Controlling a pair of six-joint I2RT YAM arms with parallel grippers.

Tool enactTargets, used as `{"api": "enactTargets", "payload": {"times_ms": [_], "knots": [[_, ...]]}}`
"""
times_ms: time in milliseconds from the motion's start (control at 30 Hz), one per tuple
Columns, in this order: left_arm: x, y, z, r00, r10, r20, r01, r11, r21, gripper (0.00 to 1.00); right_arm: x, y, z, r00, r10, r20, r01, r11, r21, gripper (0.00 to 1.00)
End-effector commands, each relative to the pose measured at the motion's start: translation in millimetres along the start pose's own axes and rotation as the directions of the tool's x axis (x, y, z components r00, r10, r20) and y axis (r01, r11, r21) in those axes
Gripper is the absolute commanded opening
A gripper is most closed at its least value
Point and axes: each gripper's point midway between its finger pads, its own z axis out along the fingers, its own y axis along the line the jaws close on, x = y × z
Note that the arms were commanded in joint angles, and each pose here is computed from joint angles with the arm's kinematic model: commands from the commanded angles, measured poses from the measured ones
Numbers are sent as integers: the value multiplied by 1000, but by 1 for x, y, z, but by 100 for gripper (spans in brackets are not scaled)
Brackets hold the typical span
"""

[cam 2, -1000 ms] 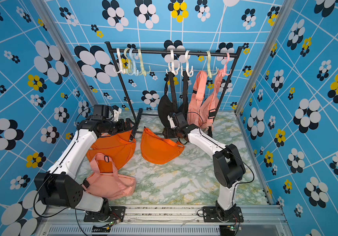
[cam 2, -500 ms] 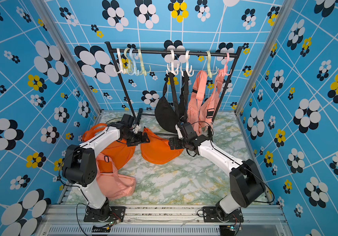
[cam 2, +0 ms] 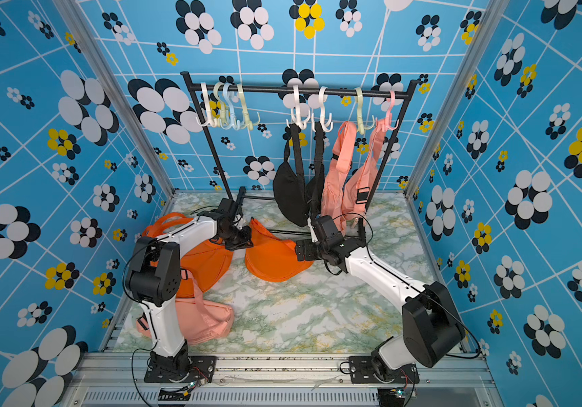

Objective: Take the bag off the hook
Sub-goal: Place the bag at the center of the board, then adjust the bag at the bag.

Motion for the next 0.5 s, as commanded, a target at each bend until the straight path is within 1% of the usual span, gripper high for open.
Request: {"api": "enactTargets", "payload": {"times_ms": [0, 67, 167, 267, 333, 367, 400, 433, 467], "knots": [[-8, -10, -36, 998, -11, 63, 9, 1000, 25, 0, -7, 1, -2, 999, 26, 23, -26, 1000, -3, 93], [-8, -3, -64, 993, -28, 113, 26, 1000, 17, 0, -9, 3, -2, 999, 23, 27, -22, 1000, -10, 93], [-8, 23, -94, 978, -95, 186, 98, 995, -6, 0, -11, 2, -1, 999, 18, 40, -18, 1000, -2, 93], [-3, 49, -112, 959, -164, 233, 170, 985, -8, 0, -15, 5, -1, 999, 20, 49, -19, 1000, -18, 93], [1, 56, -115, 956, -169, 241, 179, 984, -19, 0, -19, 5, -2, 998, 19, 66, -19, 1000, -15, 93], [3, 59, -113, 957, -172, 236, 183, 983, -26, 13, -21, 4, -3, 997, 18, 76, -17, 1000, -13, 93], [4, 57, -112, 958, -174, 228, 183, 983, -19, 34, -22, 3, -3, 996, 20, 82, -20, 1000, -9, 93], [4, 54, -110, 959, -181, 217, 186, 982, -6, 60, -26, 2, -5, 995, 29, 93, -28, 1000, -11, 93], [4, 51, -110, 960, -182, 213, 186, 983, 2, 77, -30, 2, -8, 994, 38, 105, -36, 999, -17, 93]]}}
